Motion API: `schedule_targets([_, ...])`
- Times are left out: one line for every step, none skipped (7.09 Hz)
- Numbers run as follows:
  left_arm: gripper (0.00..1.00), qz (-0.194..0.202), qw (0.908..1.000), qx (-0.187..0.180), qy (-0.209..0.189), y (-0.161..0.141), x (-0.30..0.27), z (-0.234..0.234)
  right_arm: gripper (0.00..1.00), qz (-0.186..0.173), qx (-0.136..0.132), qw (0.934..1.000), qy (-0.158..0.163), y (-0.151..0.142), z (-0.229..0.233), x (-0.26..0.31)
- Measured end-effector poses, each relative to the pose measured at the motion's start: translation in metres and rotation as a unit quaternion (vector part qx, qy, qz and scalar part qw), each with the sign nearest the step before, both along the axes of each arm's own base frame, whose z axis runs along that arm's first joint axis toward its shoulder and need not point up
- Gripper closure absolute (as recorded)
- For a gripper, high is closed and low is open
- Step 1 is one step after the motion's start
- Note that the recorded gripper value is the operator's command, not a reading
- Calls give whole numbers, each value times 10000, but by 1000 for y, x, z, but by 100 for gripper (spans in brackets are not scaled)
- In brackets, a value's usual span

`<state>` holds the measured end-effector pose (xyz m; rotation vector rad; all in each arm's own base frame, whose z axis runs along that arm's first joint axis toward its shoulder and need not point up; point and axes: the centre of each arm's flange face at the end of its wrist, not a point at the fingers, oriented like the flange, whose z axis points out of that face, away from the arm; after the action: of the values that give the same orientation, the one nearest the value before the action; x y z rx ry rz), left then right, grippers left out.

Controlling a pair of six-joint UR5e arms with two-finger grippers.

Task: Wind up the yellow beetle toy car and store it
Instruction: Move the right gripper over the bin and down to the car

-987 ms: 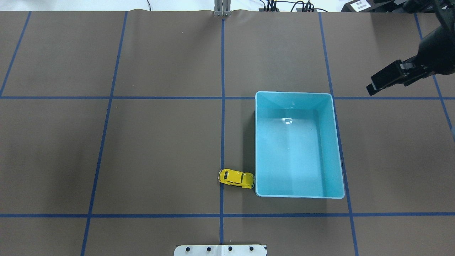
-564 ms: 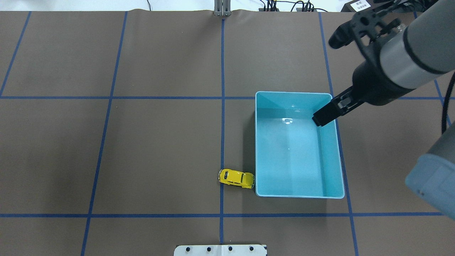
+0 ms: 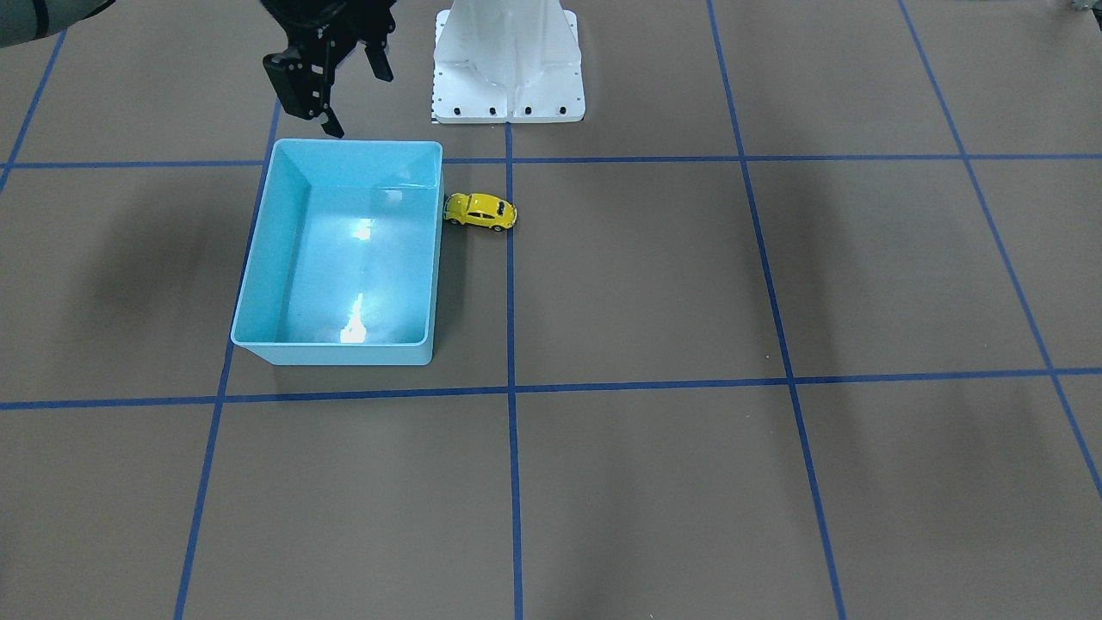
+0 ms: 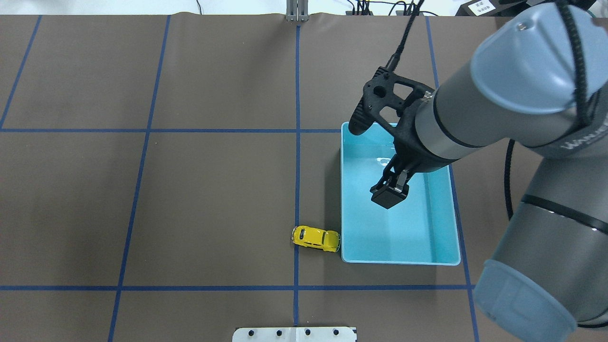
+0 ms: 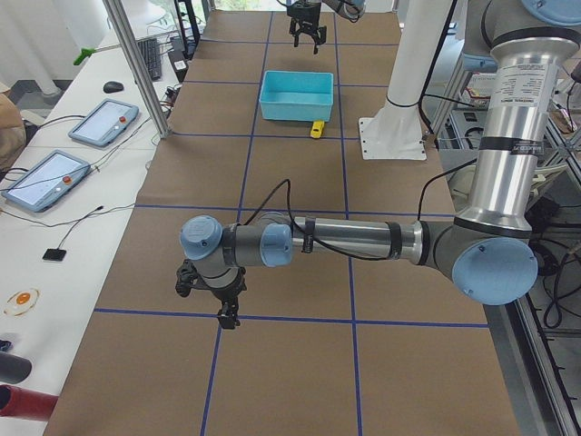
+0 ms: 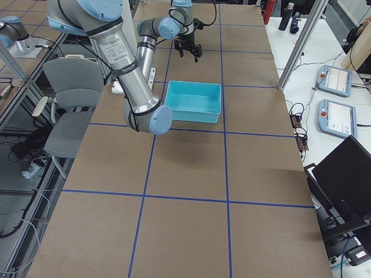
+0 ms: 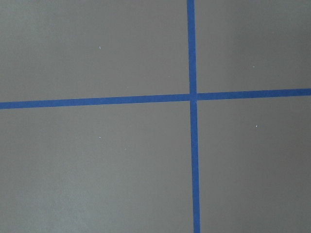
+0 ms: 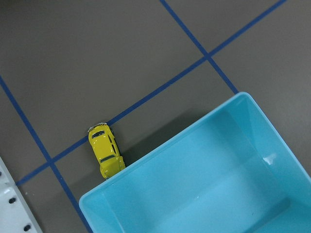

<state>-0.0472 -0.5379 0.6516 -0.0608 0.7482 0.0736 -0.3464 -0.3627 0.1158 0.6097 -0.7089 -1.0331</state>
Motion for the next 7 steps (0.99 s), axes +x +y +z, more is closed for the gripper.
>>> schedule_targets([0, -4, 10000, 14, 9, 0, 0, -1, 1, -355, 349, 9987, 118, 4, -4, -26])
schedule_targets([0, -8, 10000, 41, 17, -1, -1, -2, 0, -605, 523, 9966, 176, 12, -5, -52])
schedule_targets([0, -17, 10000, 69, 21, -1, -2, -3, 1, -772, 632, 9948, 216, 21, -2, -82])
schedule_targets([0, -23, 10000, 88, 22, -1, -2, -5, 1, -899, 742, 9928, 273, 34, 4, -110])
schedule_targets([0, -24, 9999, 104, 17, -1, -2, -6, 1, -998, 843, 9909, 310, 48, 10, -138])
schedule_targets([0, -26, 9999, 114, 7, -1, -2, -6, 1, -1089, 882, 9896, 336, 60, 17, -160])
schedule_targets([0, -49, 9999, 104, 2, 0, -5, -5, 1, -1170, 907, 9880, 437, 71, 28, -178])
